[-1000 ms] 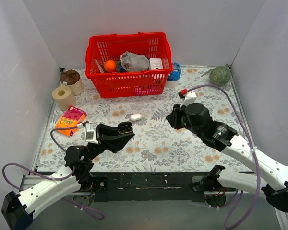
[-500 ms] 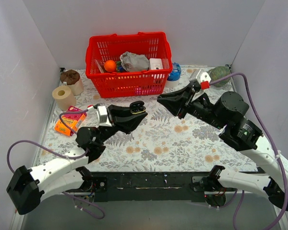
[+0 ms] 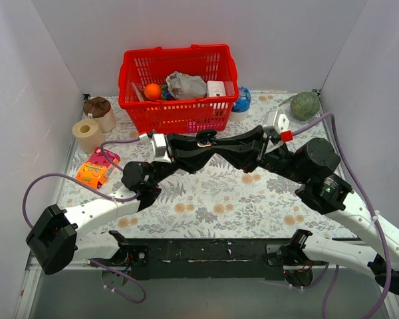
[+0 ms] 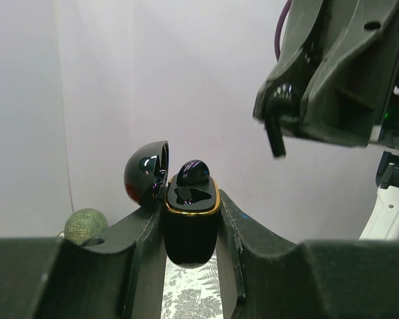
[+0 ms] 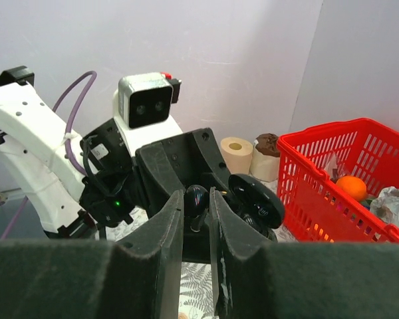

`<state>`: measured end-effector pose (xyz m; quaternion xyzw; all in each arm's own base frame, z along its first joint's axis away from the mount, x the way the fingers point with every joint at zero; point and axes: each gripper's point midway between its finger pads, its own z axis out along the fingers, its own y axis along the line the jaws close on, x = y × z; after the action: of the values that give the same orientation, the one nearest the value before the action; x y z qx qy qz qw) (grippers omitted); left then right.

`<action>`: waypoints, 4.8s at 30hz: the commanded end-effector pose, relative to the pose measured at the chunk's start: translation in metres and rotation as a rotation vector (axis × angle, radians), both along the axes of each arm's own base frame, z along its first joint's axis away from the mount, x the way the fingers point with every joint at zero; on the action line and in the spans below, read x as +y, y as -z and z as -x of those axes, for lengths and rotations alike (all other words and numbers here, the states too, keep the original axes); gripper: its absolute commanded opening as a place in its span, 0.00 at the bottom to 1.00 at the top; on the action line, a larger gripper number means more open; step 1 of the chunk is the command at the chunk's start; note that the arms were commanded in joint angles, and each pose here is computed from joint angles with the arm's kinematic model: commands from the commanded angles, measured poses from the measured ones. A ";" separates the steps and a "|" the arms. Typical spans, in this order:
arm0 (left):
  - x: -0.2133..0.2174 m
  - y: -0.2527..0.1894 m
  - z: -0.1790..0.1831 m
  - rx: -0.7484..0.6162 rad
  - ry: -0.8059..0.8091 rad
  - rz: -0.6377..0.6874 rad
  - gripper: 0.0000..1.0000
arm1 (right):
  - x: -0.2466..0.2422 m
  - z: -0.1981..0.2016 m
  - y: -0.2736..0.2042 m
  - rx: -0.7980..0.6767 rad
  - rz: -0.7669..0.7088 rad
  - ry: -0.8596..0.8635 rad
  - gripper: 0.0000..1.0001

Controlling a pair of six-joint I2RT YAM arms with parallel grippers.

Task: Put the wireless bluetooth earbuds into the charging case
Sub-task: Place the earbud in the charging case, then adjust the earbud with the charging case.

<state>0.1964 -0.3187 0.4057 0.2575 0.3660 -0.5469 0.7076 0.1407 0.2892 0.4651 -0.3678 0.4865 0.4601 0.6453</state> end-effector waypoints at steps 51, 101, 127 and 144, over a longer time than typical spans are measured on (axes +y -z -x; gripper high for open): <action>0.002 -0.035 0.015 -0.031 0.073 0.066 0.00 | 0.018 -0.035 0.021 -0.055 -0.113 0.133 0.01; 0.004 -0.050 0.011 0.039 0.074 0.066 0.00 | -0.004 -0.058 0.012 -0.012 -0.075 0.326 0.84; 0.005 -0.033 0.016 0.040 0.074 0.027 0.00 | -0.026 -0.030 -0.048 -0.062 -0.074 0.264 0.59; 0.007 -0.025 0.007 0.060 0.009 -0.027 0.00 | 0.002 -0.004 -0.033 -0.017 0.038 0.057 0.01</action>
<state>0.1927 -0.3175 0.4257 0.2515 0.3969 -0.5615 0.6812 0.1561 0.2914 0.4800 -0.3616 0.5189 0.4069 0.6591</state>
